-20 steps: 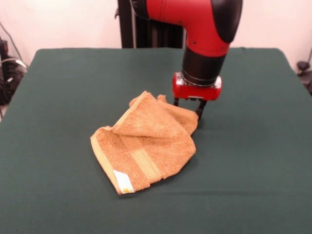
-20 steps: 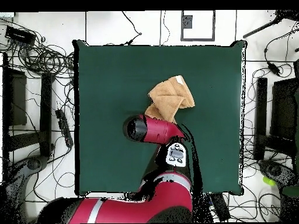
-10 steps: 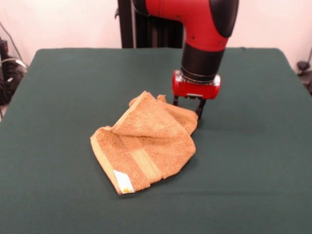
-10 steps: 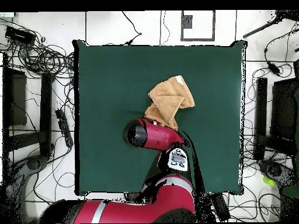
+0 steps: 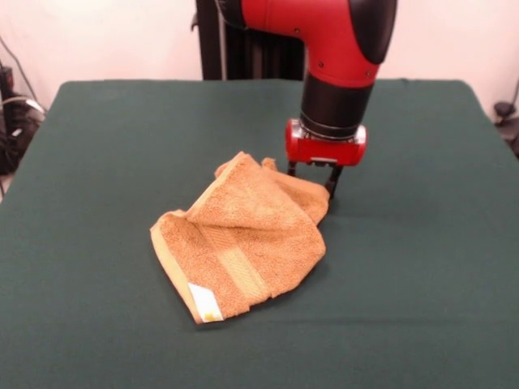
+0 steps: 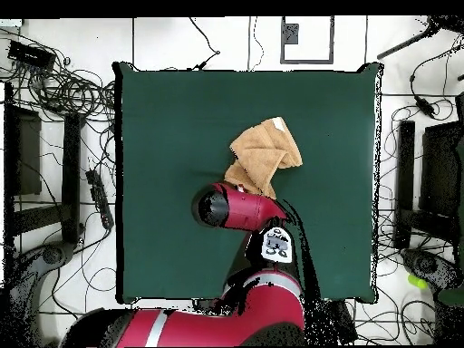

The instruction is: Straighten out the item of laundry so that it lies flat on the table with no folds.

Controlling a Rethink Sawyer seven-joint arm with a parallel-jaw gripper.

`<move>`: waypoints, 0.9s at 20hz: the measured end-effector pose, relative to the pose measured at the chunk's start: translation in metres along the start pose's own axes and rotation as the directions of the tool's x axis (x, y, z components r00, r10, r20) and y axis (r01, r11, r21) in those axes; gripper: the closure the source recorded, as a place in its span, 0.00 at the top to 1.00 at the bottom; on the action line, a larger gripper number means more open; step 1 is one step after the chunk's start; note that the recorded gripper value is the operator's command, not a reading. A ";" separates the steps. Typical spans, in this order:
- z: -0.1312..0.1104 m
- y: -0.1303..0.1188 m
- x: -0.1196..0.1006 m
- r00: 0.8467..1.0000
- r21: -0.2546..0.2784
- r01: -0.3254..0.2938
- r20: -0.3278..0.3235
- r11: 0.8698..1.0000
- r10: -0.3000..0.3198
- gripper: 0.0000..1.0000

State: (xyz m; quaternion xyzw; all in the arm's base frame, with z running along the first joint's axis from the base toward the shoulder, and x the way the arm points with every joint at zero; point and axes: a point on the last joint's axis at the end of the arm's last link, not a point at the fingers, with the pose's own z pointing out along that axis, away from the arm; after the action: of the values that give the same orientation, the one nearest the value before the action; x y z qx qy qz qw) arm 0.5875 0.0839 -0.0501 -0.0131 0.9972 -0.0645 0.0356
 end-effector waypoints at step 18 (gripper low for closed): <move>0.002 -0.003 -0.016 0.993 -0.021 0.022 -0.113 1.000 -0.025 1.00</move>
State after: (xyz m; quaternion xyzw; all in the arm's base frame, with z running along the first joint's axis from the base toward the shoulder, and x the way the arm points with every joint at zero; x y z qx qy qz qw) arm 0.6039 0.0815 -0.0504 -0.0215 0.9980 -0.0556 -0.0218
